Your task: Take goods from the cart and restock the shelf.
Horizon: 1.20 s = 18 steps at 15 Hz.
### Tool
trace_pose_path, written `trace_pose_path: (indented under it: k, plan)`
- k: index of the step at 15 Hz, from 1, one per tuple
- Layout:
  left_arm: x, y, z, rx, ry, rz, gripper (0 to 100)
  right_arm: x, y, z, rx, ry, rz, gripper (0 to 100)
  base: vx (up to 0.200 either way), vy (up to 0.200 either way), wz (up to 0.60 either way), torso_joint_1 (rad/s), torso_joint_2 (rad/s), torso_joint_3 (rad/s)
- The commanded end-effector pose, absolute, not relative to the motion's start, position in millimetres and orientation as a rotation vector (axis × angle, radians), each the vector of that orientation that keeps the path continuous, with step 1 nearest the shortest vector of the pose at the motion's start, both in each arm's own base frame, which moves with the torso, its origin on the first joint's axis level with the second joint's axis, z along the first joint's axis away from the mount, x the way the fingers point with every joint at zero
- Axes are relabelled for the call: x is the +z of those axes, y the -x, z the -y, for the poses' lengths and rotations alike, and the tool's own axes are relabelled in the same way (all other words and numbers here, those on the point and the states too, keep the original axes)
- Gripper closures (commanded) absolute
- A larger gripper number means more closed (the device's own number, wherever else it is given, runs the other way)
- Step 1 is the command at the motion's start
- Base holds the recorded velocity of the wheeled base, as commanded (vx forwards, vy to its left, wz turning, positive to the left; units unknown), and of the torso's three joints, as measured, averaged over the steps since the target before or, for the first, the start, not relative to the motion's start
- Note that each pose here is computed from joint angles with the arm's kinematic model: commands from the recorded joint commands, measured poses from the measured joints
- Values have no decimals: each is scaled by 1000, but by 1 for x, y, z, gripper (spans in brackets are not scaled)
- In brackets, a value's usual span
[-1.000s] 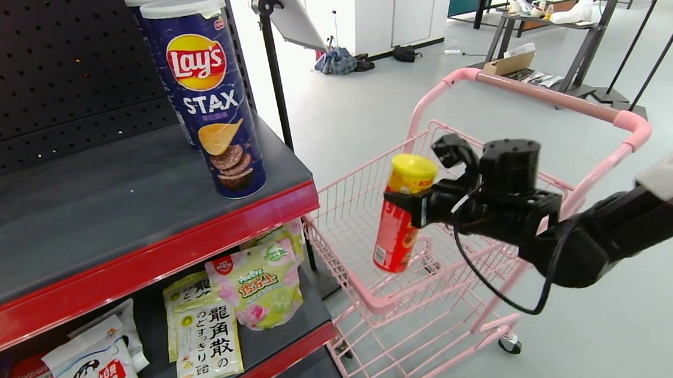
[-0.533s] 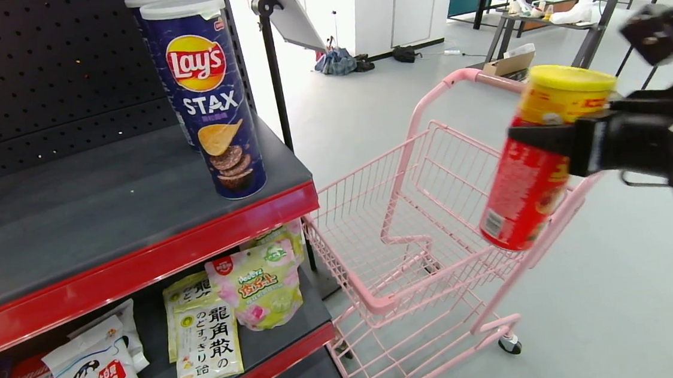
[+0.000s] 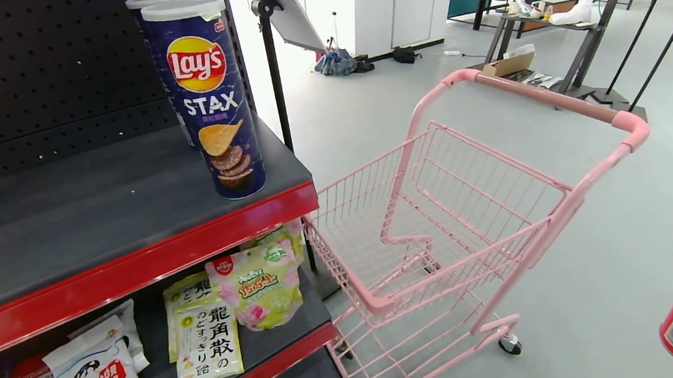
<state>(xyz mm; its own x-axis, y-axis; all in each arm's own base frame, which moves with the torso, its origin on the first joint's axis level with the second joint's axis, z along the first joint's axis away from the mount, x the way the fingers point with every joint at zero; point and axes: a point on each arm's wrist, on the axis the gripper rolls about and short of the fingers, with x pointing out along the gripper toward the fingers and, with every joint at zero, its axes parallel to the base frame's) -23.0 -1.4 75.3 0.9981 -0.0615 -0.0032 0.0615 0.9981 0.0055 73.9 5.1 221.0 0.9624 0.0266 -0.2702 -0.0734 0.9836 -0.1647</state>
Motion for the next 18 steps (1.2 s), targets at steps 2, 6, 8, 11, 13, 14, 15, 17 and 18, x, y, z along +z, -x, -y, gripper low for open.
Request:
trace_pose_path:
  k: [2, 6, 8, 11, 13, 14, 15, 17, 18]
  plan:
    - [75, 23, 1, -61, -6, -3, 0, 221, -68, -3, 34, 175, -250, 100, 0, 0, 0, 68, -234, -151]
    - [75, 23, 1, -61, -6, -3, 0, 223, -70, -4, 36, 180, -251, 100, 0, 0, 0, 165, -494, -329]
    - [75, 23, 1, -61, -6, -3, 0, 223, -71, -4, 39, 188, -255, 100, 0, 0, 0, 195, -584, -378]
    - [75, 23, 1, -63, -6, -3, 0, 222, -73, -4, 43, 192, -261, 100, 0, 0, 0, 224, -580, -362]
    - [75, 23, 1, -63, -6, -3, 0, 223, -73, -4, 45, 192, -261, 100, 0, 0, 0, 181, -440, -269]
    - [75, 23, 1, -63, -6, -3, 0, 223, -73, -4, 45, 192, -261, 100, 0, 0, 0, 163, -403, -246]
    - [75, 23, 1, -63, -6, -3, 0, 223, -73, -4, 45, 192, -261, 100, 0, 0, 0, 163, -403, -242]
    - [75, 23, 1, -61, -6, -3, 0, 225, -75, -5, 64, 189, -258, 100, 0, 0, 0, 166, -386, -229]
    - [75, 23, 1, -61, -6, -3, 0, 226, -77, -5, 63, 189, -259, 100, 0, 0, 0, 144, -369, -217]
